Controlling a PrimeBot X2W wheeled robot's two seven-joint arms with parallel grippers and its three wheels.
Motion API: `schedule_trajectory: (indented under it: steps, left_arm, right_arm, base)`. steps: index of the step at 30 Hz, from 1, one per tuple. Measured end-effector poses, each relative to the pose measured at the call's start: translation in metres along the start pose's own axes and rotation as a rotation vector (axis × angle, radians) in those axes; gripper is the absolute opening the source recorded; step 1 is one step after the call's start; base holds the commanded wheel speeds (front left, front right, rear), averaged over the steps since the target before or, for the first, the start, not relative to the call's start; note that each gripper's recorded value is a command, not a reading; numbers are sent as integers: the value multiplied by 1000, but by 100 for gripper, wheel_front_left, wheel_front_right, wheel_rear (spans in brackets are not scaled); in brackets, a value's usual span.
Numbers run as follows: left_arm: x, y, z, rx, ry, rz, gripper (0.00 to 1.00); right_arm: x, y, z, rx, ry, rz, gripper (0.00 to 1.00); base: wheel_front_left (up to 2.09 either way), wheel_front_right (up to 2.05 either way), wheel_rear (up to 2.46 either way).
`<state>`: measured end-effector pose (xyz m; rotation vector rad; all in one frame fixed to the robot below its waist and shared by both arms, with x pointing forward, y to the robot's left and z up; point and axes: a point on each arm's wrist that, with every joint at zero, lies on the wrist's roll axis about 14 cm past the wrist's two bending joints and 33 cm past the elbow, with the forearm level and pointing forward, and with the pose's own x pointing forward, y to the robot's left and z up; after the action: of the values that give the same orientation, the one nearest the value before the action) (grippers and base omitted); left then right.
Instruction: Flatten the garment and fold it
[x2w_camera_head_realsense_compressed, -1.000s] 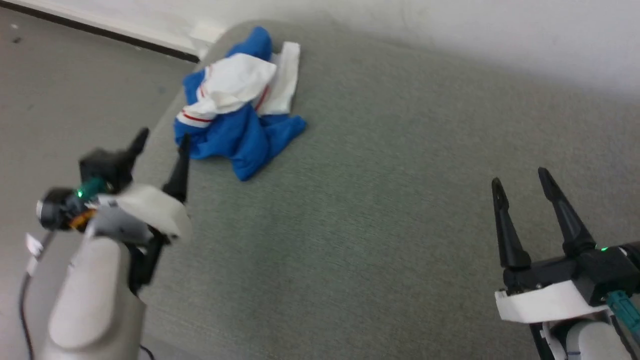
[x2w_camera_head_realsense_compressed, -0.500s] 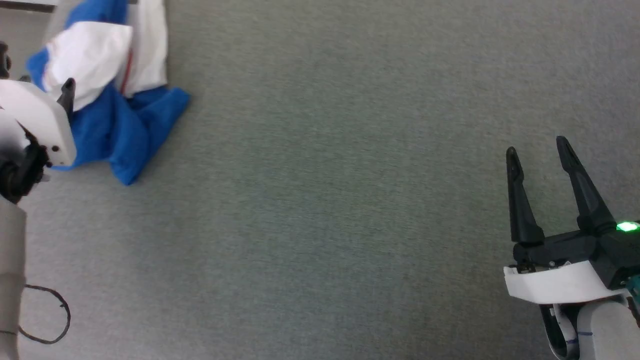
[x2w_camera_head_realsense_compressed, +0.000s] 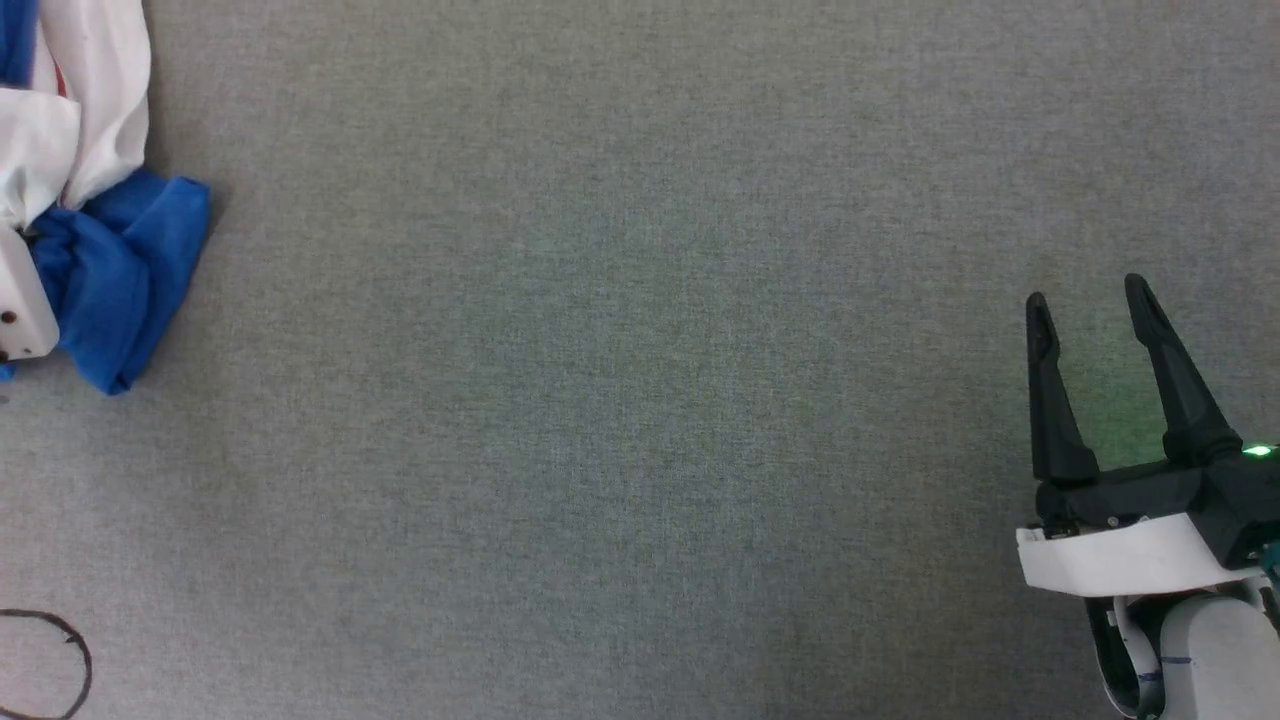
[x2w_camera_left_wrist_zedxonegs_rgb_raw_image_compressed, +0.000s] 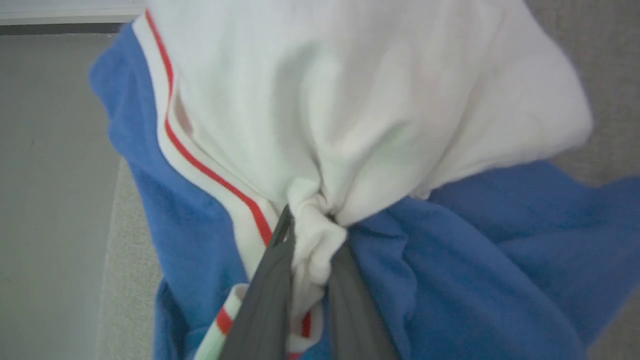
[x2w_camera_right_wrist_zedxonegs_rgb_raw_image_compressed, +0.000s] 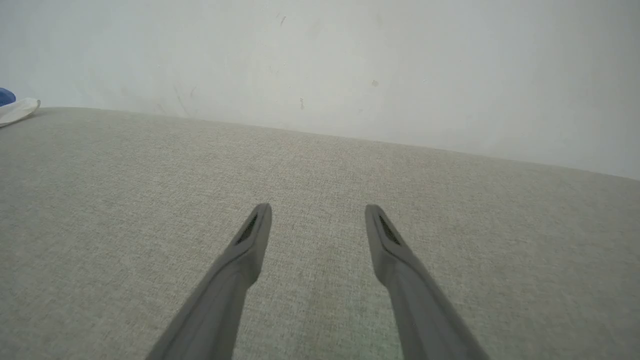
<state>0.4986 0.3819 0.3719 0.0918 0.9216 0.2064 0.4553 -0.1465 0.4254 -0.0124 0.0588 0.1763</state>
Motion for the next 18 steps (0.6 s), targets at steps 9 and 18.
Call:
schedule_trajectory:
  steps: [9, 18]
  left_arm:
    - [-36, 4, 39, -114, -262, -33, 0]
    - [-172, 14, 159, -163, -881, -89, 0]
  right_arm:
    - [-11, -4, 23, -1, -41, -19, 100]
    - [-37, -6, 65, 15, -133, -39, 100]
  base:
    - [0, 0, 0]
    - [0, 0, 0]
